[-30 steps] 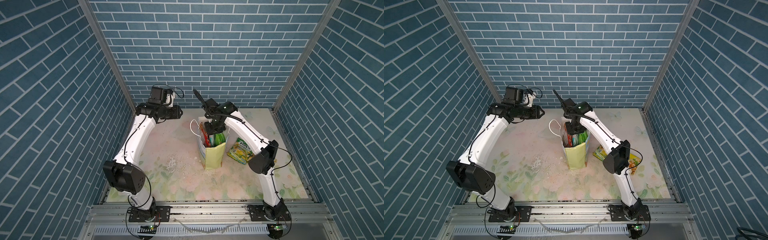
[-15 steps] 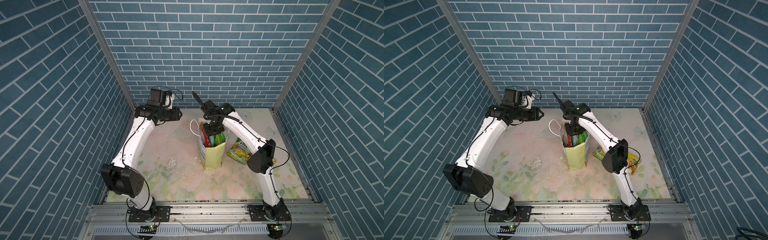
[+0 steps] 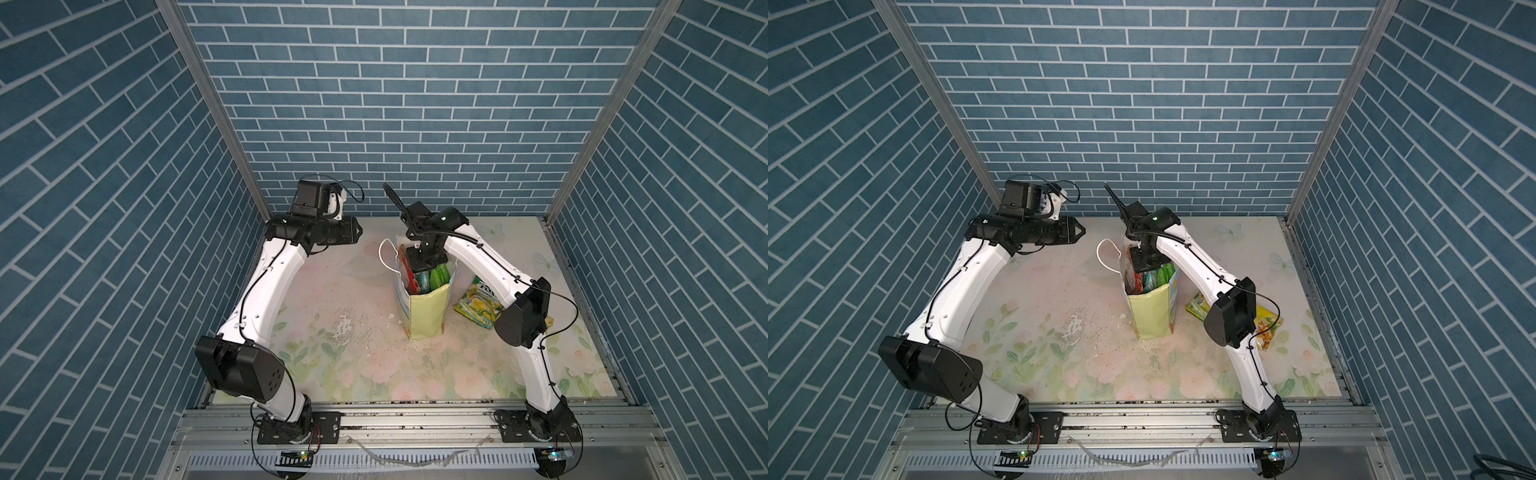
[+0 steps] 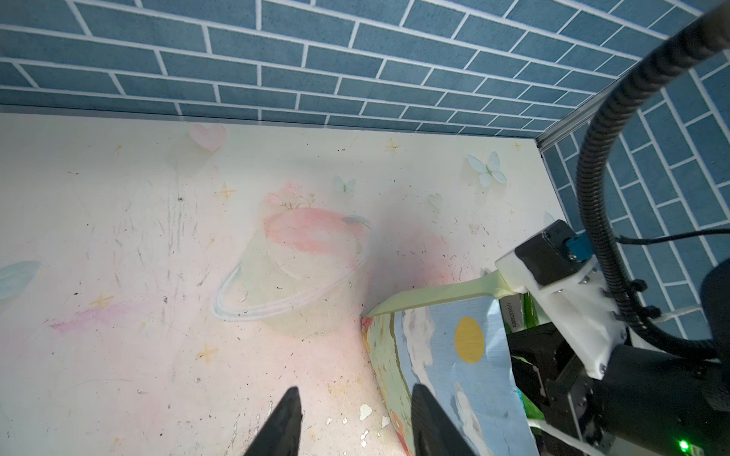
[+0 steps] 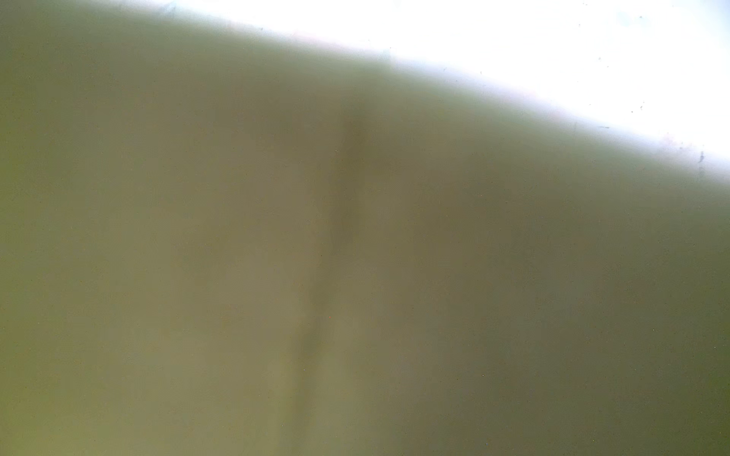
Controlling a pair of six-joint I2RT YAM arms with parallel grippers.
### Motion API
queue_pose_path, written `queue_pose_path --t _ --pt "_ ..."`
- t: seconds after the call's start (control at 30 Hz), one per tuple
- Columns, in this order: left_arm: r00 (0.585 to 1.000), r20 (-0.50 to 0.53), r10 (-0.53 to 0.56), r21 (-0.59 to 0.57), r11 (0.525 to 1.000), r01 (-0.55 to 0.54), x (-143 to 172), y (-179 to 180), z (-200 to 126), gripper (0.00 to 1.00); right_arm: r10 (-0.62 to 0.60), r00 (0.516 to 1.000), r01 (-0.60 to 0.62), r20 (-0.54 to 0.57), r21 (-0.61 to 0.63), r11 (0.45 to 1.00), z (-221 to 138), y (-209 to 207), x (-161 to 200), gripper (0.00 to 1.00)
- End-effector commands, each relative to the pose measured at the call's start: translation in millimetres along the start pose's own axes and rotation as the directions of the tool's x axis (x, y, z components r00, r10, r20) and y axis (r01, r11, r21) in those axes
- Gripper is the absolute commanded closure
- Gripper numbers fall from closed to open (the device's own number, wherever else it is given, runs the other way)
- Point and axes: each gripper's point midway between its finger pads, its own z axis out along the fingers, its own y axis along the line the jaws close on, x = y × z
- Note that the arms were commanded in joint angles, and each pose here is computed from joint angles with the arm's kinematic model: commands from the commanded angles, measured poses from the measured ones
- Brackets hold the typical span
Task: Take the snacks out of the paper bag
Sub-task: Pick up the snack from the paper bag.
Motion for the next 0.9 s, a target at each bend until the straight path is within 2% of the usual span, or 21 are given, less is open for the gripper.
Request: queue_pose_path --t 0.0,0.53,0.87 --pt "1.000 0.029 -0.004 -0.006 1.000 0.004 -4.1 0.8 -6.7 0.53 -0.027 0.996 0.028 0.082 -0.001 1.000 -35.4 -5.4 -6.7 1.00" --pt "1.000 0.025 -0.015 -0.067 0.998 0.017 0.3 12.9 -4.2 0.53 -0.088 0.976 0.101 0.197 -0.057 0.993 -82.3 -2.4 -19.6 1.00" --pt "0.999 0.046 -0.015 -0.068 0.998 0.018 -3.1 14.7 1.9 0.53 -0.090 0.941 0.136 0.325 -0.122 0.983 -125.3 4.1 -33.9 1.00"
